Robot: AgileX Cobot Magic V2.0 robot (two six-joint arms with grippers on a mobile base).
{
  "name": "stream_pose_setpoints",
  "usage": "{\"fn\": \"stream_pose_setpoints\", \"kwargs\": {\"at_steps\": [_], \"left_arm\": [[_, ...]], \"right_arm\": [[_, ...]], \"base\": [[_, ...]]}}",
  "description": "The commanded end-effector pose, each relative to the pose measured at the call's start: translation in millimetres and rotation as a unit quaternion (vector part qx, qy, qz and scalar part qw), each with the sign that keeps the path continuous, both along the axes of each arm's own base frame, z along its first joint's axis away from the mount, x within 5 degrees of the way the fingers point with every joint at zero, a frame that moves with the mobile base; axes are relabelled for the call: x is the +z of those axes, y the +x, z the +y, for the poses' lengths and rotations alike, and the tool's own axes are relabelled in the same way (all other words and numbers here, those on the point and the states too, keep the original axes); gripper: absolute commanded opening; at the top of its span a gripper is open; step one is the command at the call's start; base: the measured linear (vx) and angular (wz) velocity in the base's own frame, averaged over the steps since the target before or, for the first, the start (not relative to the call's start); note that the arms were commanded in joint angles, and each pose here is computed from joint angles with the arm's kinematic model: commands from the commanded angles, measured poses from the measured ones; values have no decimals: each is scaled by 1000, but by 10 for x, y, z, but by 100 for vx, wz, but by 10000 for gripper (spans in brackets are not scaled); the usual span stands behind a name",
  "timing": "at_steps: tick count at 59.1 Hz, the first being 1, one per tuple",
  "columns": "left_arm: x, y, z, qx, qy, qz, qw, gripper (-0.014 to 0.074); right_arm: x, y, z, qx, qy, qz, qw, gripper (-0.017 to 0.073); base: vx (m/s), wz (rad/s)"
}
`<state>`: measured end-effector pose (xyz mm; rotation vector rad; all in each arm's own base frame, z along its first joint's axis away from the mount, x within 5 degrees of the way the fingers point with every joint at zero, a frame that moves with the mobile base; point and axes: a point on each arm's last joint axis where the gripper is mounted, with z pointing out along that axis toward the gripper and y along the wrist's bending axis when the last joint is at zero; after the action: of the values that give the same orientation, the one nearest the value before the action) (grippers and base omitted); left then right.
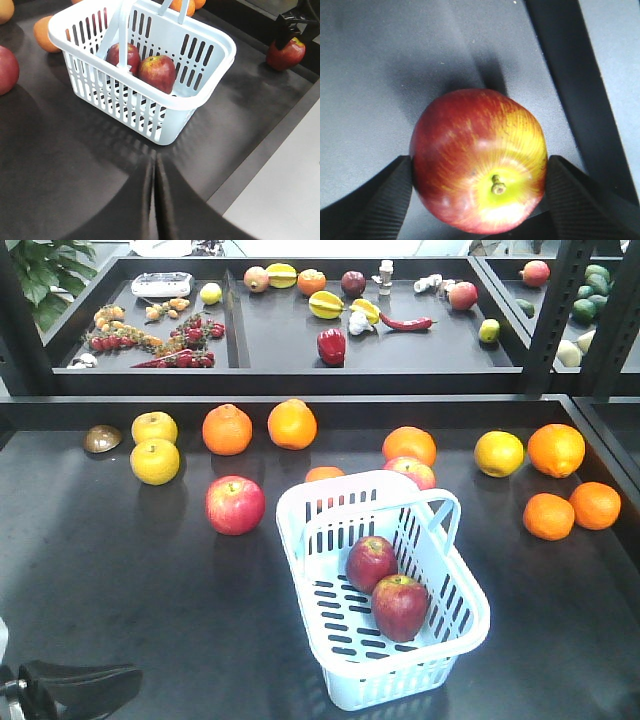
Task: Pick three apples into basket with both arms
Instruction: 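Lift the third red apple and carry it over the basket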
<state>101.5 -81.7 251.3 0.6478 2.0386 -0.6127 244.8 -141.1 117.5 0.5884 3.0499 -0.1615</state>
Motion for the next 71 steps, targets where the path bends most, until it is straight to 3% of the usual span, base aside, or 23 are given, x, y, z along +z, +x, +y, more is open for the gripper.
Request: {"fn": "stream_pose_setpoints", "kwargs": {"at_steps": [1, 12, 40, 53, 71], "left_arm": [[117, 41, -5, 18, -24, -20, 999, -6], [117, 41, -5, 18, -24, -20, 999, -6], [117, 41, -5, 18, -25, -20, 999, -6], [117, 41, -5, 18, -25, -20, 999, -6], [117, 41, -5, 18, -25, -20, 999, -6]], "right_arm": [[218, 48, -48, 1, -24, -42, 999, 128], [439, 47, -18, 8, -32, -85, 996, 22], [1032, 16, 240, 53, 15, -224, 973, 28], [1334, -42, 420, 88, 49, -295, 950, 29], [1707, -137, 715, 141, 123, -393, 900, 29]], "base": [[0, 0], [0, 0], [0, 0], [0, 0], [0, 0]]}}
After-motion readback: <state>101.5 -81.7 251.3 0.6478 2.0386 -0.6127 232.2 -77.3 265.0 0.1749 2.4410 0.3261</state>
